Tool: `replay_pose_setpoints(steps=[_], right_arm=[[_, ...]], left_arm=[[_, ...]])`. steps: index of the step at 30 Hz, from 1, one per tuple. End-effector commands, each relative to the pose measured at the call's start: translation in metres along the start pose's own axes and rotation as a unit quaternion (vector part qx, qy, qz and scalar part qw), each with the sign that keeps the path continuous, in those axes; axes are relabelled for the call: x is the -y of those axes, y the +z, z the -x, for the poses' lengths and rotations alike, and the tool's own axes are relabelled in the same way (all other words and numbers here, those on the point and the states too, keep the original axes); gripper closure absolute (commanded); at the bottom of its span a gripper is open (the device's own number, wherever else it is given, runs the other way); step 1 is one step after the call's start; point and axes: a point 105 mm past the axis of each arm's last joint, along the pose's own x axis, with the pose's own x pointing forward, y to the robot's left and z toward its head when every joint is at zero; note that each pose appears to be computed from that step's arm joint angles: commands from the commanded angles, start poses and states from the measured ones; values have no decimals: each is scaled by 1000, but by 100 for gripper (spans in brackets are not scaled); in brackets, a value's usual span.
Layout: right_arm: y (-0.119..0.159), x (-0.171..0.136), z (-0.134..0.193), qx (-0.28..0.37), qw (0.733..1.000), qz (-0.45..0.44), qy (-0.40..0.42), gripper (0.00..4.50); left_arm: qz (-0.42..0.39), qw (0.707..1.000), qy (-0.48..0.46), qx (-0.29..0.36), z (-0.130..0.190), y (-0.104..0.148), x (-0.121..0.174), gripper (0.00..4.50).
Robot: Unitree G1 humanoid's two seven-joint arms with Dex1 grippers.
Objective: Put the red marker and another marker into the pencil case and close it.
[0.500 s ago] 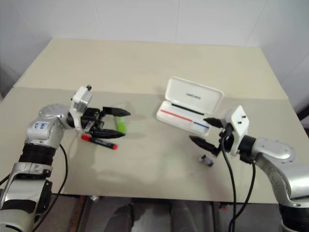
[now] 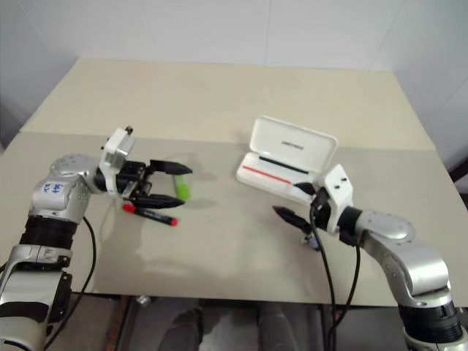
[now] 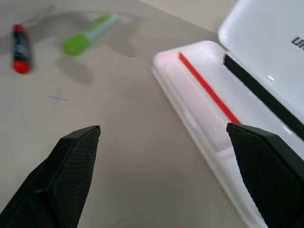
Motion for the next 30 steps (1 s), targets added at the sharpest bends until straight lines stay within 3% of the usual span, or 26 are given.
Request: replay_pose_setpoints(steps=[1, 3, 6, 20, 26, 30], right_arm=[[2, 9, -7, -20, 1000, 12, 7, 0], [6, 19, -10, -33, 999, 21, 11, 0], [4, 29, -11, -52, 998, 36, 20, 0], [-10, 32, 0, -100, 992, 45, 57, 0], [-18, 35, -10, -135, 988, 54, 59, 0], [-18, 45, -19, -149, 986, 59, 37, 87]], left_arm=[[-29, 1000, -4, 10, 6, 9, 12, 3], [-28, 999, 5, 34, 6, 17, 14, 3], [-34, 999, 23, 9, 10, 7, 11, 3], [-36, 998, 60, 9, 20, 5, 22, 3], [-32, 998, 52, 17, 12, 4, 22, 3], [-33, 998, 51, 19, 11, 5, 21, 0]])
